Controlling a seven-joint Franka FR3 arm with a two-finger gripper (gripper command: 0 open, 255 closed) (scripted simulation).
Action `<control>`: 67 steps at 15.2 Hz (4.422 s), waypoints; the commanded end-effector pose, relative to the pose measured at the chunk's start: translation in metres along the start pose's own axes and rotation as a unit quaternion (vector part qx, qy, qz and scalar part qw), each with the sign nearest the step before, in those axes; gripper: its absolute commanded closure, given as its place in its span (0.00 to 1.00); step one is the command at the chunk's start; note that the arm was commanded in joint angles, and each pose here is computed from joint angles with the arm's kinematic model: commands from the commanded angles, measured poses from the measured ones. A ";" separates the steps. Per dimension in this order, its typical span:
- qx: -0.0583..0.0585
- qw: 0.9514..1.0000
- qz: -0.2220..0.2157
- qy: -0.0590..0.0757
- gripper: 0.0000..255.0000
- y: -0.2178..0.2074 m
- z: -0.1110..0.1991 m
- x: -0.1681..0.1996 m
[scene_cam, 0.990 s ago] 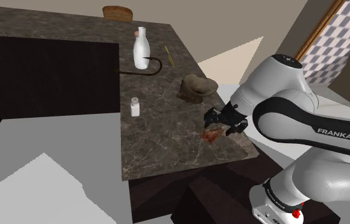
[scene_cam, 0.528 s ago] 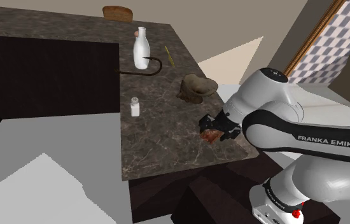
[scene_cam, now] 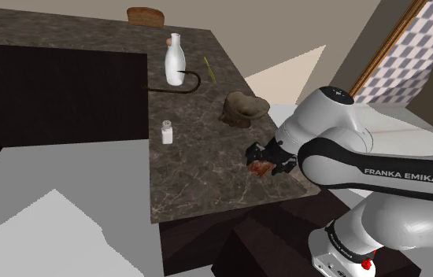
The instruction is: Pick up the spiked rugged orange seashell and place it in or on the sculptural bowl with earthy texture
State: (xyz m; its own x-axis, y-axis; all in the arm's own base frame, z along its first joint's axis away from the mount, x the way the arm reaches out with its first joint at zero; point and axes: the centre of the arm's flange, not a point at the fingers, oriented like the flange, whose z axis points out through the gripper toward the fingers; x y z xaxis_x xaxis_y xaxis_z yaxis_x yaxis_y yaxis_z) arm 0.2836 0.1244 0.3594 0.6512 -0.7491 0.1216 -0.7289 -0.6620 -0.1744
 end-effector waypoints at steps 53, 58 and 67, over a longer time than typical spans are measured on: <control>0.000 1.000 0.000 0.000 1.00 -0.043 -0.214 0.039; 0.000 1.000 0.000 0.000 1.00 -0.069 -0.207 0.100; 0.000 1.000 0.000 0.000 1.00 -0.114 -0.195 0.209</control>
State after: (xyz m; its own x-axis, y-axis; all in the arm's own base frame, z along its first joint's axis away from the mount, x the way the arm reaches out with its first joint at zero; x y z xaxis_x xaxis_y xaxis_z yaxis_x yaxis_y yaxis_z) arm 0.4496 0.0448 0.5943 0.6512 -0.7492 0.1209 -0.7291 -0.6619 -0.1739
